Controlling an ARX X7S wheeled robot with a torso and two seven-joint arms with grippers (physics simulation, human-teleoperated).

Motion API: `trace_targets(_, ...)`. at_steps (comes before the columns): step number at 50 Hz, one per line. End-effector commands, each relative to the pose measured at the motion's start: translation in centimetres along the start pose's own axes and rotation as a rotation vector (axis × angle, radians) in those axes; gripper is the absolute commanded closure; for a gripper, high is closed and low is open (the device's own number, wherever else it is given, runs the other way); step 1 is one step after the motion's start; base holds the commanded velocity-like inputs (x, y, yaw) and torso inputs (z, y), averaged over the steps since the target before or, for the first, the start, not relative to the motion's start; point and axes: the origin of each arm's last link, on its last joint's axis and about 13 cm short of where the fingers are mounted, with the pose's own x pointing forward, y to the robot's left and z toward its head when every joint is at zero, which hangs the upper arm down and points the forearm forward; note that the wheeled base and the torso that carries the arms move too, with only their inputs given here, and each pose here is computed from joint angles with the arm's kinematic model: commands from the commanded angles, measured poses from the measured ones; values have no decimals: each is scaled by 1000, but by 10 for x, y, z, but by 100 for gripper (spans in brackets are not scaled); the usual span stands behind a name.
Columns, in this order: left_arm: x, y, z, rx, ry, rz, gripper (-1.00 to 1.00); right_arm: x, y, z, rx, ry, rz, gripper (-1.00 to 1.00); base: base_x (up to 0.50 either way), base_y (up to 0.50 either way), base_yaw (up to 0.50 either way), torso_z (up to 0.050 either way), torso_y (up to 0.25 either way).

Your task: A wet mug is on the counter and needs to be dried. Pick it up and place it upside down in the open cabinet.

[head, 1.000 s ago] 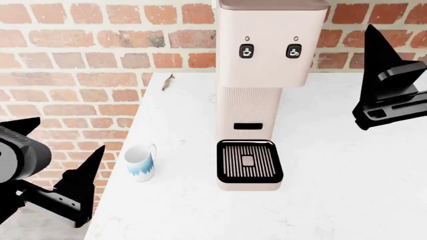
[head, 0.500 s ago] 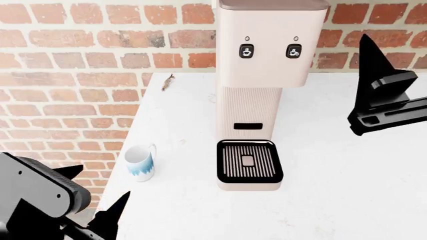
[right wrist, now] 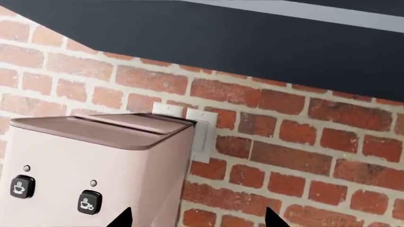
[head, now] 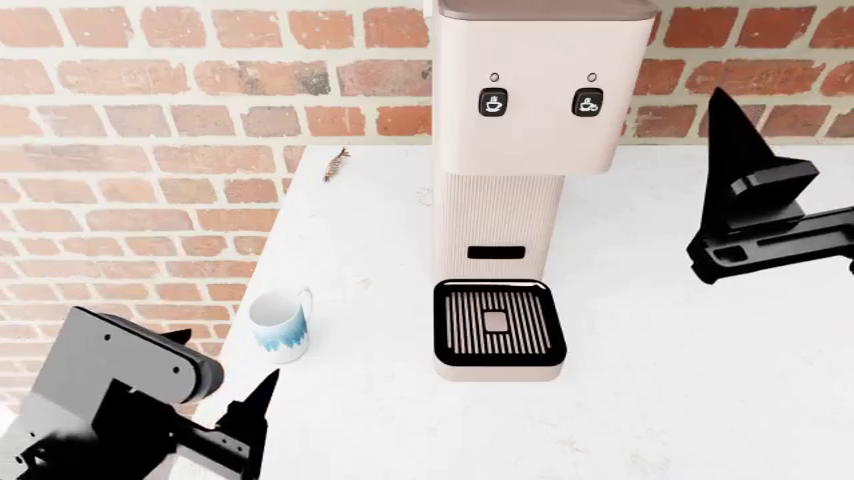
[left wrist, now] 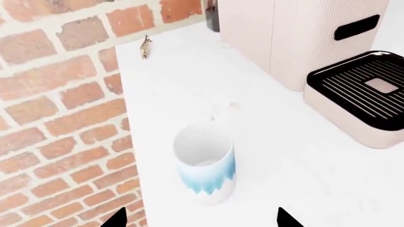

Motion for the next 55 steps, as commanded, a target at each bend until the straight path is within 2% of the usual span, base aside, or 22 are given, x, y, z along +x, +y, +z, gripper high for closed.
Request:
trace_targets(1,14,-2,-6,3,-4,-16,-100,0,0,-1,3,6,2,-100,0,0,0,0,0)
trace_targets(14,21,-1,-13,-15,-8,9,-100,1,1,-5,8,13,2,-100,0,0,0,0,0)
trace_targets(55,54,-5,-25,-28,7,-29,-100,-4,0,-8,17,21,-7,-100,0,0,0,0,0)
